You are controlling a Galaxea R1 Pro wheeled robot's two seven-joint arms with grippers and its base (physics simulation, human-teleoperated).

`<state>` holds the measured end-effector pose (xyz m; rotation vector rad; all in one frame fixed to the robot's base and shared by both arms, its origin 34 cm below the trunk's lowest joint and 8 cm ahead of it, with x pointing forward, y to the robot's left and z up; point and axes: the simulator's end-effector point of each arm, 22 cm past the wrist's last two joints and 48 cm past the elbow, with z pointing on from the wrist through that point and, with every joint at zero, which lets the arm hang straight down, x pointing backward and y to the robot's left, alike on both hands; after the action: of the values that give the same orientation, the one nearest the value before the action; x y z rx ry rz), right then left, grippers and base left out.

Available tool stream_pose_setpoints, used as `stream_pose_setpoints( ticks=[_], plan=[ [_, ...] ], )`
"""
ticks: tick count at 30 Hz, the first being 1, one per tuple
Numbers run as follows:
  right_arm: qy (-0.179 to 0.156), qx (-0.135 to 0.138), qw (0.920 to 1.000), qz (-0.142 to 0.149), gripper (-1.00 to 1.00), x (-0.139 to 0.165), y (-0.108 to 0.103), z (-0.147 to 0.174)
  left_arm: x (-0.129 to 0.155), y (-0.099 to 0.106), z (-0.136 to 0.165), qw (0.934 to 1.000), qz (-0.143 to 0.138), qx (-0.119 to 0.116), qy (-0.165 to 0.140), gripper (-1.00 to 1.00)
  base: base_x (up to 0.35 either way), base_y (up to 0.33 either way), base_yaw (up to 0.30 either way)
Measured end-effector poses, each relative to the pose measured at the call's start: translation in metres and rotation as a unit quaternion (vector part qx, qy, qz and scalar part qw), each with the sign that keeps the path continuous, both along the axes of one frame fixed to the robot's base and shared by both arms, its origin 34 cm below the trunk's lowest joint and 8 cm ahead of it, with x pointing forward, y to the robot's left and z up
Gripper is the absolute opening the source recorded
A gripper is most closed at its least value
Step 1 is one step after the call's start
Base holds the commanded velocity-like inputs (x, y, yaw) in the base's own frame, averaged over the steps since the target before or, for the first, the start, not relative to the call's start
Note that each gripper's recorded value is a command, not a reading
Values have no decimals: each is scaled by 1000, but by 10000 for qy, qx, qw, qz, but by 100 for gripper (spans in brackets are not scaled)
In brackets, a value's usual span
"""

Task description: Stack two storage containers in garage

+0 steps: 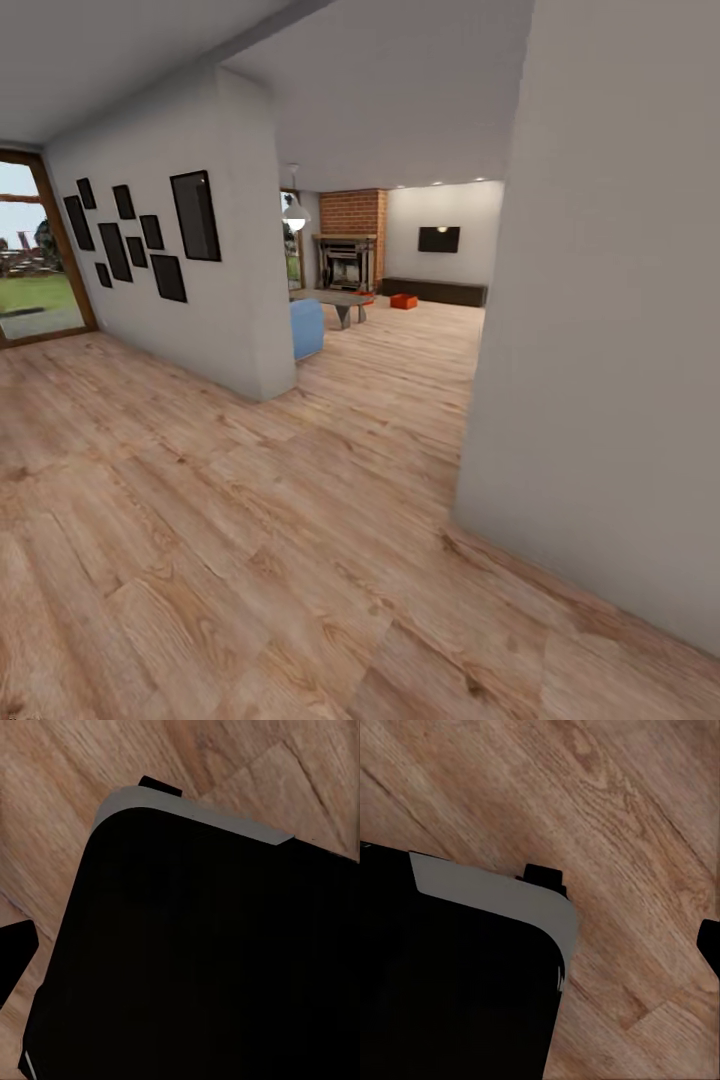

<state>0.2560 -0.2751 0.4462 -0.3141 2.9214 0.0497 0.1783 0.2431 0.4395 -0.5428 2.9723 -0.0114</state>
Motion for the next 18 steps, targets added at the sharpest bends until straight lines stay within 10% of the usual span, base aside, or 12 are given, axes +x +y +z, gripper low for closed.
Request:
stream_pose_setpoints(
  ticks=[18],
  plan=[
    [-7, 2, 10000, -9, 100, 0, 0, 0, 0, 0, 0, 10000, 3, 0, 0, 100, 324, 0, 244]
  ],
)
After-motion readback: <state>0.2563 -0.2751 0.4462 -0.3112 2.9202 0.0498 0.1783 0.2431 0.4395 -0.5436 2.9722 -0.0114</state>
